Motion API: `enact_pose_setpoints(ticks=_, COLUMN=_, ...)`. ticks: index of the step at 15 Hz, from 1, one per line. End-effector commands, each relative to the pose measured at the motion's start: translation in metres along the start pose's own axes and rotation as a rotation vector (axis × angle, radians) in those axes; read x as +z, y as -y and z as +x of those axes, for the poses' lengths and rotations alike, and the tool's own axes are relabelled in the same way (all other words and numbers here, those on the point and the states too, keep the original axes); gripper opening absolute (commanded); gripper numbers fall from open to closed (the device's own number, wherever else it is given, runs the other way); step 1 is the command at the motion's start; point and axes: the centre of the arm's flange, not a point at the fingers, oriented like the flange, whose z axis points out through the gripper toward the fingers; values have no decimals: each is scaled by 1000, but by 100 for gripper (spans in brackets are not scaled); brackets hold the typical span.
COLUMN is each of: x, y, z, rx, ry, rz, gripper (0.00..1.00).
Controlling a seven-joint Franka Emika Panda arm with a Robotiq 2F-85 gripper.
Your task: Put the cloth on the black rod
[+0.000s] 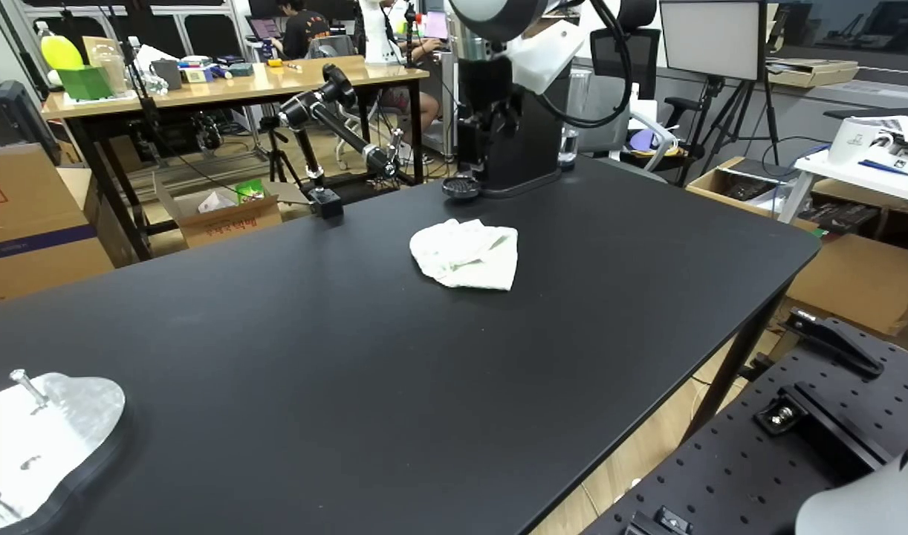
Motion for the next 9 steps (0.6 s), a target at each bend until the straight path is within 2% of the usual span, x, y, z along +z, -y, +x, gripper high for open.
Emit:
enact_pose_setpoints(ticks=1, x=32, y=-3, z=24, rx=-26, ry=44, rz=-23, gripper=100)
enact_pose_setpoints(ticks=9, x=82, y=20, z=28, rx=-88, ry=158, rz=17, gripper=100)
